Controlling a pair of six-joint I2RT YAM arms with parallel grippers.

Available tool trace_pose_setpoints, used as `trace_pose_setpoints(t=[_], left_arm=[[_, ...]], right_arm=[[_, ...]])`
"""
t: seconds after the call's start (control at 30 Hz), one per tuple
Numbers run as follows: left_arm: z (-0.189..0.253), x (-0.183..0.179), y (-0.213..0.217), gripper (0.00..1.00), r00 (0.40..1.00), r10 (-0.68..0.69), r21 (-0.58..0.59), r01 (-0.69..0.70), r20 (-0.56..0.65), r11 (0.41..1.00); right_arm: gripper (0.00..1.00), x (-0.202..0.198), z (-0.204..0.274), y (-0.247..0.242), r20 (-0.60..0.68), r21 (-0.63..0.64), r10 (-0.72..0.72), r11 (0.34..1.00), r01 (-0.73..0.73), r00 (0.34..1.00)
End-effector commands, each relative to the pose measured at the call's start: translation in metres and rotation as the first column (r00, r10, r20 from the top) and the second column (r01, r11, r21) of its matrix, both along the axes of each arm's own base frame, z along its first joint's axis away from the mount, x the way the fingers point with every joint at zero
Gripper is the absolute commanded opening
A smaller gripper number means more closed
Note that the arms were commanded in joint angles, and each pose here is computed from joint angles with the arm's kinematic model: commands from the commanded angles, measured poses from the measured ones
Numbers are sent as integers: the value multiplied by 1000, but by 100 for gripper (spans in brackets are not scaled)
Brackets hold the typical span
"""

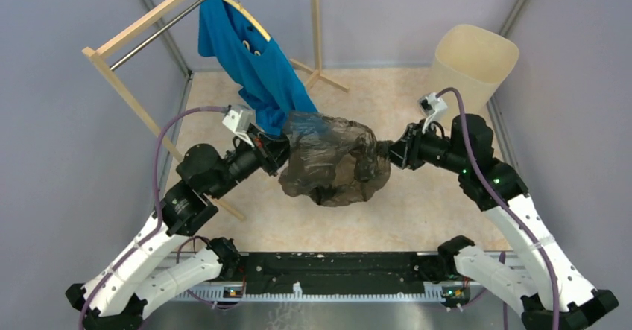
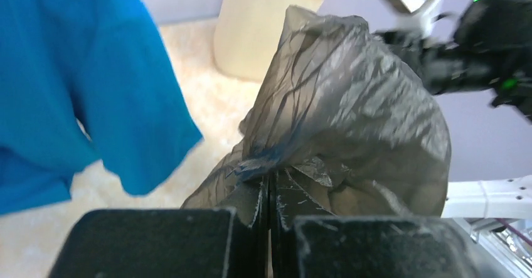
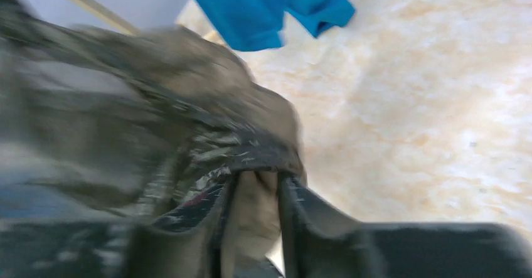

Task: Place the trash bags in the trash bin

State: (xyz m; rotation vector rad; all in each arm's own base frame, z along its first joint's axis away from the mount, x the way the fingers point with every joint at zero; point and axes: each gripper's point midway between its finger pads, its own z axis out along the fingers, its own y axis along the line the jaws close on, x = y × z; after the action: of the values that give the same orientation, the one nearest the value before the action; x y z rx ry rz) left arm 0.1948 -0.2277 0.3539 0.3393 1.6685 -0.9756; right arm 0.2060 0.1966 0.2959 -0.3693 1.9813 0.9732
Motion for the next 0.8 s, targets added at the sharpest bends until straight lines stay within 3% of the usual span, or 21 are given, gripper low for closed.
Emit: trace_pose_setpoints(t=[0.0, 0.17, 0.27, 0.33, 0.4, 0.5, 0.6, 0.77], left_arm=[[50, -5, -1, 0, 983, -19, -110, 39, 180, 993], [70, -4, 14, 0, 970, 55, -159, -17, 239, 987], [72, -2, 19, 0, 965, 84, -169, -43, 247, 985], [68, 0, 15, 0, 969, 72, -158, -34, 237, 987], [63, -1, 8, 0, 973, 41, -146, -8, 226, 989], [54, -1, -1, 0, 976, -2, -123, 29, 216, 992], [50, 1, -7, 0, 978, -23, -111, 46, 206, 993], [49, 1, -10, 0, 979, -36, -105, 58, 203, 993]], right_arm=[[42, 15, -42, -24, -80, -165, -142, 978, 128, 987], [74, 23, -36, -63, -44, -248, -358, 908, 337, 933], [82, 24, -39, -86, -21, -321, -454, 847, 424, 891], [86, 23, -34, -89, -7, -326, -456, 842, 429, 890], [89, 19, -20, -75, 3, -289, -370, 889, 354, 929], [92, -8, 15, -16, 41, -118, 7, 993, -2, 999], [96, -39, 46, 24, 160, 67, 296, 949, -309, 942], [99, -54, 53, 48, 206, 206, 432, 858, -470, 878]])
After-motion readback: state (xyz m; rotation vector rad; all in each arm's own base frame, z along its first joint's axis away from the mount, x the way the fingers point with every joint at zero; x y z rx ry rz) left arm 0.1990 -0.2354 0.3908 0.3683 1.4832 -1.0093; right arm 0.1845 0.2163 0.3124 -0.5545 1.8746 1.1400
